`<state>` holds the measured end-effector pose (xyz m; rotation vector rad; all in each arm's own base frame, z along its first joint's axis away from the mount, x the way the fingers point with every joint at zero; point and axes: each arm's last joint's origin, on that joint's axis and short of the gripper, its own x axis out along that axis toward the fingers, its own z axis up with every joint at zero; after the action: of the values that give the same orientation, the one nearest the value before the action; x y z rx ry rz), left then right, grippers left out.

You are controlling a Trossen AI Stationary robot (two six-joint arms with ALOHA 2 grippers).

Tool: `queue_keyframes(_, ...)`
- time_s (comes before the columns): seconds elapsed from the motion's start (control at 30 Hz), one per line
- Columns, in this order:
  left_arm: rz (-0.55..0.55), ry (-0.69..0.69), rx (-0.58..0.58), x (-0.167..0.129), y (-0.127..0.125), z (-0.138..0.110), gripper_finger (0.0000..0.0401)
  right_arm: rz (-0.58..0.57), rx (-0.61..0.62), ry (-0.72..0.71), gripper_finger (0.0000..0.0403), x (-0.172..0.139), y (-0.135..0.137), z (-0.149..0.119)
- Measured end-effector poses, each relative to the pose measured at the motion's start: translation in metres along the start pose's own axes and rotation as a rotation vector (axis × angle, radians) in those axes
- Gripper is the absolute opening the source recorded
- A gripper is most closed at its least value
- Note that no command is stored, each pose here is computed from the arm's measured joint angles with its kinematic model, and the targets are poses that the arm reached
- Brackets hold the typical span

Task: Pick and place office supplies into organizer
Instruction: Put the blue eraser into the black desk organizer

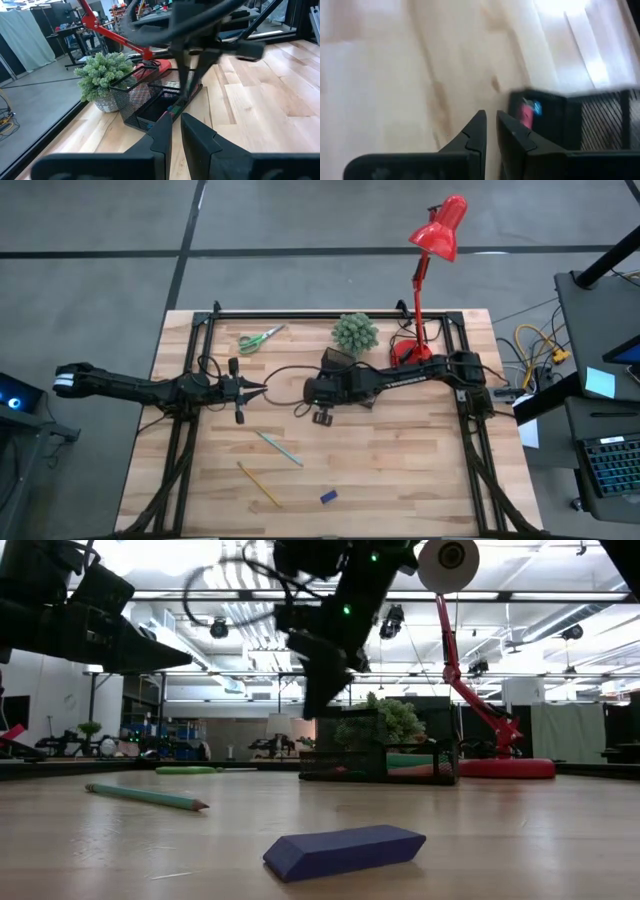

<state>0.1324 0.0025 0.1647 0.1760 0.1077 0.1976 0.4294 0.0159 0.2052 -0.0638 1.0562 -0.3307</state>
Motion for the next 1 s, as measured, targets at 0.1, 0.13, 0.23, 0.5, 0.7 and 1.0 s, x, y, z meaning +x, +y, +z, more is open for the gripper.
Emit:
queue_keyframes(0.1,0.000,-0.001,0.000,0.000,0.000,0.000,0.0026,0.023,-0.055,-0.063,0.0034,-0.004,0.012,0.004)
queue_keyframes(0.13,0.000,0.000,0.000,0.000,0.000,0.000,0.0026,0.031,-0.069,-0.084,0.0034,-0.006,0.016,0.005)
queue_keyframes(0.23,0.000,-0.001,0.000,0.000,0.000,0.000,0.0026,0.098,-0.072,-0.185,0.0034,-0.013,0.032,0.012)
queue_keyframes(0.5,0.002,-0.012,-0.003,0.000,0.001,0.004,0.0026,0.305,-0.247,-0.500,0.0034,-0.044,0.076,0.029)
queue_keyframes(0.7,0.009,-0.047,-0.004,0.001,0.002,0.016,0.0026,0.311,-0.250,-0.532,0.0034,-0.060,0.077,0.025)
queue_keyframes(1.0,0.009,-0.050,-0.004,0.002,0.003,0.017,0.0026,0.339,-0.198,-0.693,0.0034,-0.084,0.059,-0.013)
